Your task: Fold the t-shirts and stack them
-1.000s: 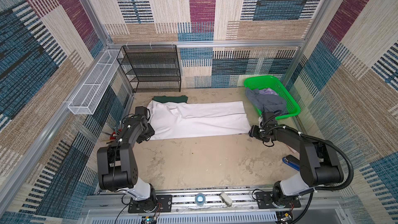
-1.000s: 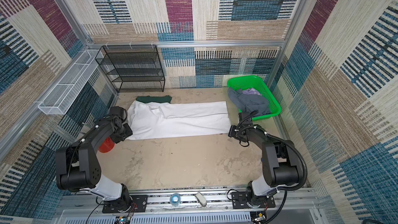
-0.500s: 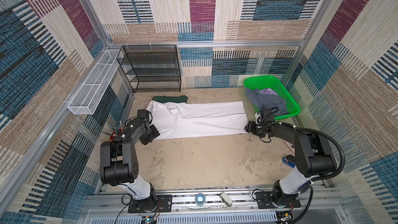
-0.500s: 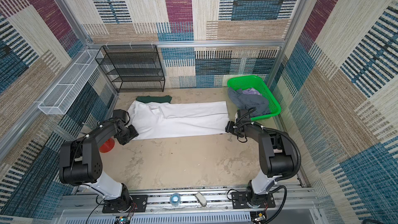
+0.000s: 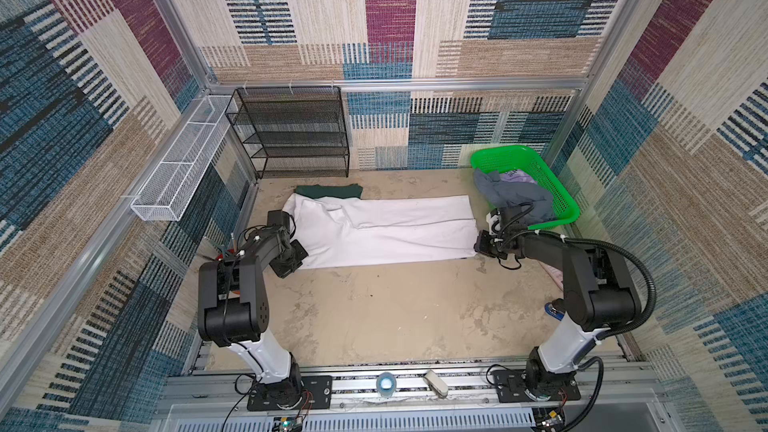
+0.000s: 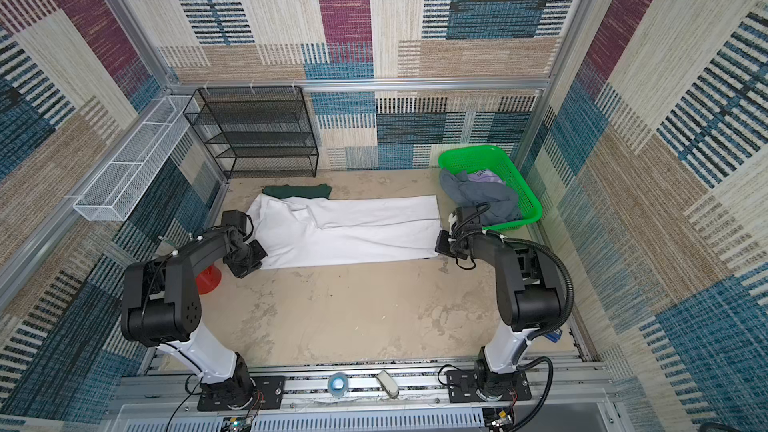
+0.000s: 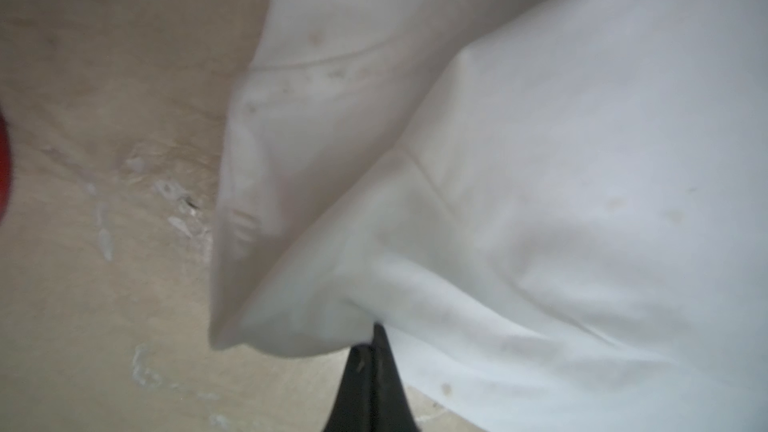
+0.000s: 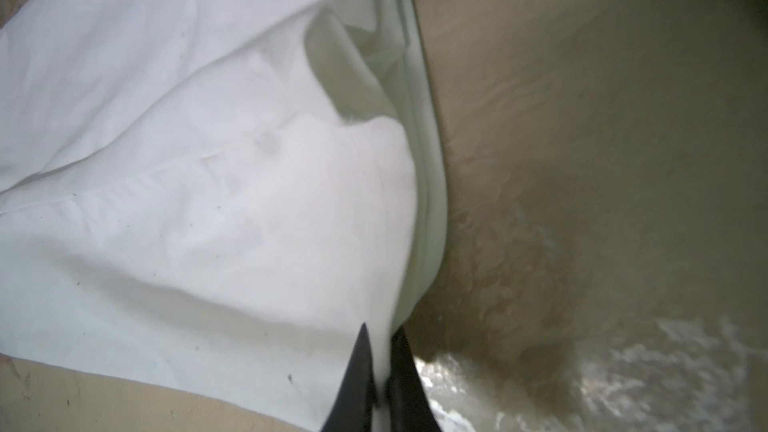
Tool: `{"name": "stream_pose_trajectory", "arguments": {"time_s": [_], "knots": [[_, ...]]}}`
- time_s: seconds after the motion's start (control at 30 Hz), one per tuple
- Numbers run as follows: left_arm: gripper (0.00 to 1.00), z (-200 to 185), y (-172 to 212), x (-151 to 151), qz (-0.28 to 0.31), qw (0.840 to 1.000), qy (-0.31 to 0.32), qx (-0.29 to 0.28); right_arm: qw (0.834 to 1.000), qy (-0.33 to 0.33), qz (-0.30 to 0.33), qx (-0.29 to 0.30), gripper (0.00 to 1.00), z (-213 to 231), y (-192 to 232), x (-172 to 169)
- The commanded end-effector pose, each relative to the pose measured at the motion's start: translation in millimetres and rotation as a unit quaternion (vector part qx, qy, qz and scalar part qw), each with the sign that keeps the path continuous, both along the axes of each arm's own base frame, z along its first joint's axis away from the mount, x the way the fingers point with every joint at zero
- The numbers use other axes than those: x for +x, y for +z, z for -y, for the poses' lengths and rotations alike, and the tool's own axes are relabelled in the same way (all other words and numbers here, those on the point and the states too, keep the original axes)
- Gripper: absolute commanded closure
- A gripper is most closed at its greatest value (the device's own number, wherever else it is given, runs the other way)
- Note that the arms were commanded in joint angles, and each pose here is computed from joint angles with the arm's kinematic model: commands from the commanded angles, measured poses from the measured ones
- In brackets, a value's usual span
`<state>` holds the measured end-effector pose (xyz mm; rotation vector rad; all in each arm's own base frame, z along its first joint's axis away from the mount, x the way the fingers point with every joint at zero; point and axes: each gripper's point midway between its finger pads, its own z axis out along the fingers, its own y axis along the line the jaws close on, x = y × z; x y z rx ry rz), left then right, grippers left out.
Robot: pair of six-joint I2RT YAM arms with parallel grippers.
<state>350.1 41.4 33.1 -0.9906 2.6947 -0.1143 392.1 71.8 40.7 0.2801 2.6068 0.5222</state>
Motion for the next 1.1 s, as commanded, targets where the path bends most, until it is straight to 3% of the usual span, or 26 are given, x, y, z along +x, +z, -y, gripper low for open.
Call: {"name": "stream_pose_trajectory", "arguments": {"time_s": [0.0,0.13,0.23,0.4,0.57,0.67,0.77,0.9,1.07], "knots": [[1.0,5,16,13,0.031,0.999,0.004,-0.017,1.0,0.015,0.024,0.002,1.0,-3,23,1],[1.0,4,33,10,0.043,0.999,0.002,-0.01,1.0,0.006,0.005,0.005,1.0,-1,32,-24],[1.0,3,38,3,0.041,0.999,0.002,-0.005,0.999,-0.007,-0.041,0.017,1.0,-2,21,-63],[1.0,4,45,-7,0.046,0.999,0.003,-0.002,0.998,-0.035,-0.047,0.039,1.0,-11,34,-116],[1.0,-4,39,-25,0.006,1.0,0.002,0.022,0.992,-0.044,-0.1,0.062,1.0,-31,33,-174],[0.97,-8,32,-29,-0.007,0.999,0.0,0.034,0.989,-0.057,-0.111,0.08,0.89,-33,30,-200],[0.82,-8,26,-29,-0.012,0.999,-0.002,0.035,0.99,-0.068,-0.096,0.073,0.73,-27,35,-202],[0.71,-9,45,-12,0.022,0.999,-0.007,0.038,0.994,-0.063,-0.059,0.071,0.53,-31,60,-175],[0.57,6,100,24,0.106,0.991,-0.059,0.06,0.999,-0.008,-0.008,0.049,0.47,-48,86,-108]]}}
